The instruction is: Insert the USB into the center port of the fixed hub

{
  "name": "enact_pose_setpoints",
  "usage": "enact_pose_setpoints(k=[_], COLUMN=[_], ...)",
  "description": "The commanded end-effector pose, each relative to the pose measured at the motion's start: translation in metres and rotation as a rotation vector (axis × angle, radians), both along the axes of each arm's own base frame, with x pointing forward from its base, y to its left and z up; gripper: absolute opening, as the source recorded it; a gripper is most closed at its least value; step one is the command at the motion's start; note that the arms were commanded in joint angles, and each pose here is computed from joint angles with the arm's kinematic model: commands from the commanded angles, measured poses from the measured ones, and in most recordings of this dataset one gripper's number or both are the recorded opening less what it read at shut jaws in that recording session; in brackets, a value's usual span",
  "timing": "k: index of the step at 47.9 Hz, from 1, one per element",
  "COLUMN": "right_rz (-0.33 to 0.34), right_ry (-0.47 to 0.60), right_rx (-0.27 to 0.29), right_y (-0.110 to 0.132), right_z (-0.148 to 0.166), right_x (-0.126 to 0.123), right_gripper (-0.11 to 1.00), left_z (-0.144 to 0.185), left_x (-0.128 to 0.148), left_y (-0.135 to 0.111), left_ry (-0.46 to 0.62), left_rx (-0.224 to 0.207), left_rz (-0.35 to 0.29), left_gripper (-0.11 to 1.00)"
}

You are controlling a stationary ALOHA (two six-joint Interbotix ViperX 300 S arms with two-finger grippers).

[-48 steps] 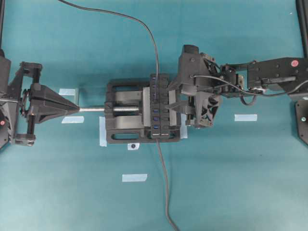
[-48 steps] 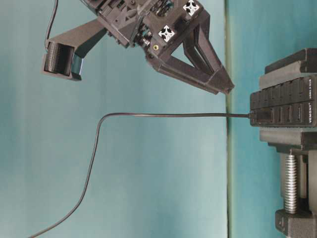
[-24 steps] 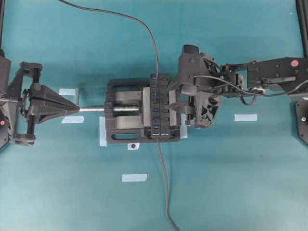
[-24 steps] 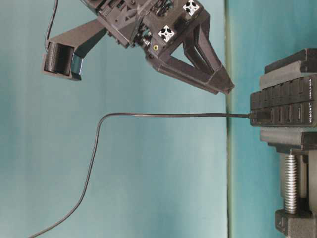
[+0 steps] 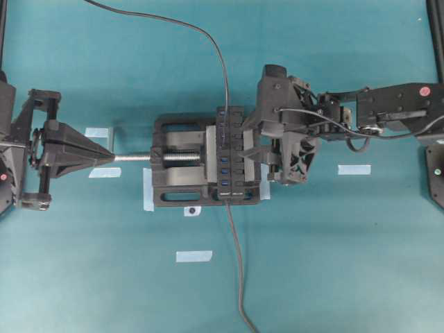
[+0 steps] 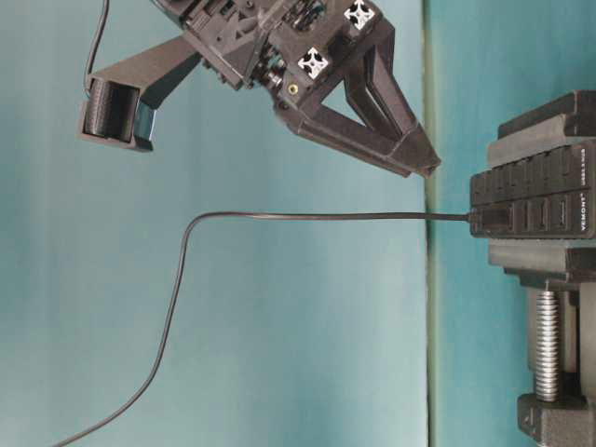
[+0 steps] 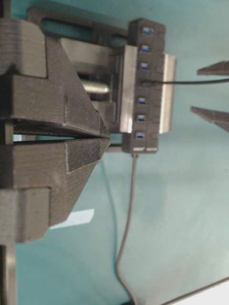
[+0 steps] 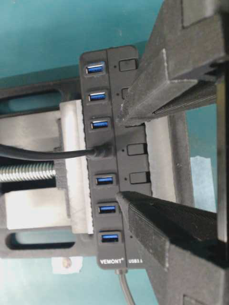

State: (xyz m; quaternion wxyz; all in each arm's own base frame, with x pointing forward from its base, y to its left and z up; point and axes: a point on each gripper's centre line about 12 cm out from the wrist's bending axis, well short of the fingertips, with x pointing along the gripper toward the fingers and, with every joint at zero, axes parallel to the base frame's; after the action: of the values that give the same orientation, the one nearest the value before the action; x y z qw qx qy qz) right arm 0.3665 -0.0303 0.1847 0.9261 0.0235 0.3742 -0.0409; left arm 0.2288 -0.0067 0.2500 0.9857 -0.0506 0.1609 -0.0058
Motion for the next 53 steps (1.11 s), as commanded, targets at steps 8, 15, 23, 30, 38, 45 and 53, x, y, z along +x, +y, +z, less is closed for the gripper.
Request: enact_pose_setpoints(k=[8, 15, 23, 30, 38, 45, 53], right_rz=[0.001, -0.001, -0.001, -0.001, -0.001, -0.001, -0.001], right_ry=[-0.028, -0.023, -0.023, -0.023, -0.022, -0.022, -0.022], right_rx=[0.000, 0.000, 0.000, 0.000, 0.000, 0.000, 0.000], right_y=[0.0010, 0.0005, 0.0005, 0.0005, 0.0005, 0.0005, 0.0005], right_z=[0.0078, 0.0062, 0.0062, 0.0062, 0.0056, 0.0056, 0.0056], right_x=[0.0013, 0.0007, 0.0007, 0.0007, 0.0008, 0.0008, 0.0008], right_gripper=[0.71, 0.71, 0.71, 0.71, 0.71, 0.71, 0.71], left_z=[0.0065, 0.0063, 0.0071, 0.0071, 0.0073, 0.0069, 0.0069], left_x=[0.0021, 0.0024, 0.0023, 0.0023, 0.0024, 0.0019, 0.0019], left_y=[-0.0004, -0.0001, -0.0004, -0.0001, -0.0004, -0.0001, -0.0001], left_ry=[-0.023, -0.023, -0.025, -0.025, -0.026, -0.025, -0.025], left_rx=[0.001, 0.001, 0.001, 0.001, 0.001, 0.001, 0.001], left_rz=[-0.002, -0.001, -0.002, -0.001, -0.002, -0.001, -0.001], left_gripper=[0.00, 0.00, 0.00, 0.00, 0.00, 0.00, 0.00])
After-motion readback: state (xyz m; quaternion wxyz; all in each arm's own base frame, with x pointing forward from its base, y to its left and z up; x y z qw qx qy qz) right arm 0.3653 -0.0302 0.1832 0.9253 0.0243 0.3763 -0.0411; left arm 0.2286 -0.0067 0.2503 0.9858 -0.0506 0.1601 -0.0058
